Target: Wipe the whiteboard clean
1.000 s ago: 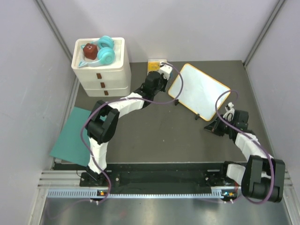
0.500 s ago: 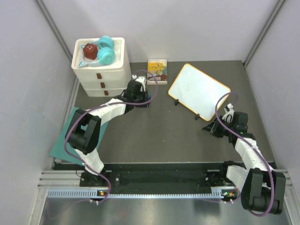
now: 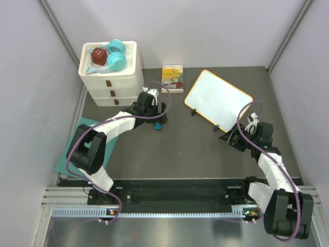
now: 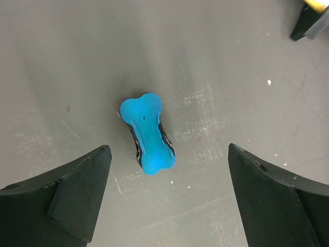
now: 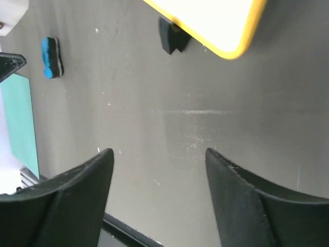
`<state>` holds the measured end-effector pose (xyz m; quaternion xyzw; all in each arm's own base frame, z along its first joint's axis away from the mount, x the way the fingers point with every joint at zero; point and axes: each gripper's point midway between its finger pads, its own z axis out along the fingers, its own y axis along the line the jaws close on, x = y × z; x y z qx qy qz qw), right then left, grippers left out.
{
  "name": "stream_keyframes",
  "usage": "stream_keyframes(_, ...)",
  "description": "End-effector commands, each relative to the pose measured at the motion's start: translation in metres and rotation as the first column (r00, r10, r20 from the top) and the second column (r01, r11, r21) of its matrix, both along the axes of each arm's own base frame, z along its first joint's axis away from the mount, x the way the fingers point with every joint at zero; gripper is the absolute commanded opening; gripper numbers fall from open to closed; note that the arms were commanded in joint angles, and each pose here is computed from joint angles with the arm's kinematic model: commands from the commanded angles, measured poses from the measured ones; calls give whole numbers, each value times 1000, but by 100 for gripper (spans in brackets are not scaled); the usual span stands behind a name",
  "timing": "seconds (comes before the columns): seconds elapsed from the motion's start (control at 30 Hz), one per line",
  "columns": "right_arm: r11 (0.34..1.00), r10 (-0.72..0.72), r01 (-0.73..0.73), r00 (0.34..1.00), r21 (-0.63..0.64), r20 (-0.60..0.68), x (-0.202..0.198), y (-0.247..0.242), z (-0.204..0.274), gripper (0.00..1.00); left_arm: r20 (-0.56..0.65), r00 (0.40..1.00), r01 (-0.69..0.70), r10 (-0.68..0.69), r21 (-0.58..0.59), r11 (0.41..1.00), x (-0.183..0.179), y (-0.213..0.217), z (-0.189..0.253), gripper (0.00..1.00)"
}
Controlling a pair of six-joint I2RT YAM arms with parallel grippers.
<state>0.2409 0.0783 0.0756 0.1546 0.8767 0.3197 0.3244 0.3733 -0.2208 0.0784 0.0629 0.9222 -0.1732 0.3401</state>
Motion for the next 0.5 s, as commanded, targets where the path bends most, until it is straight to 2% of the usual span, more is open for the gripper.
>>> stream_keyframes(0.0,999,9,-5,991,-31,131,20,-3,37,74,86,992,-88,90,-22,996,13,16,38,99)
stream_keyframes(0.07,999,8,-3,988,-33,152,21,-2,41,77,65,991,-118,119,-26,993,10,20,40,99)
stream_keyframes(0.2,999,-13,21,979,-35,203,22,-4,51,95,20,993,-114,114,-17,993,-9,26,34,99)
stream_keyframes(0.23,999,-20,29,975,-37,223,23,-5,55,99,53,994,-96,99,-46,994,-10,23,44,99)
stream_keyframes(0.3,997,-37,52,971,-57,238,27,-10,61,99,65,994,-88,91,-39,995,-18,29,38,99)
stream_keyframes(0.47,992,-59,86,960,-88,274,39,-18,75,99,168,979,-109,117,-56,992,-20,44,65,99)
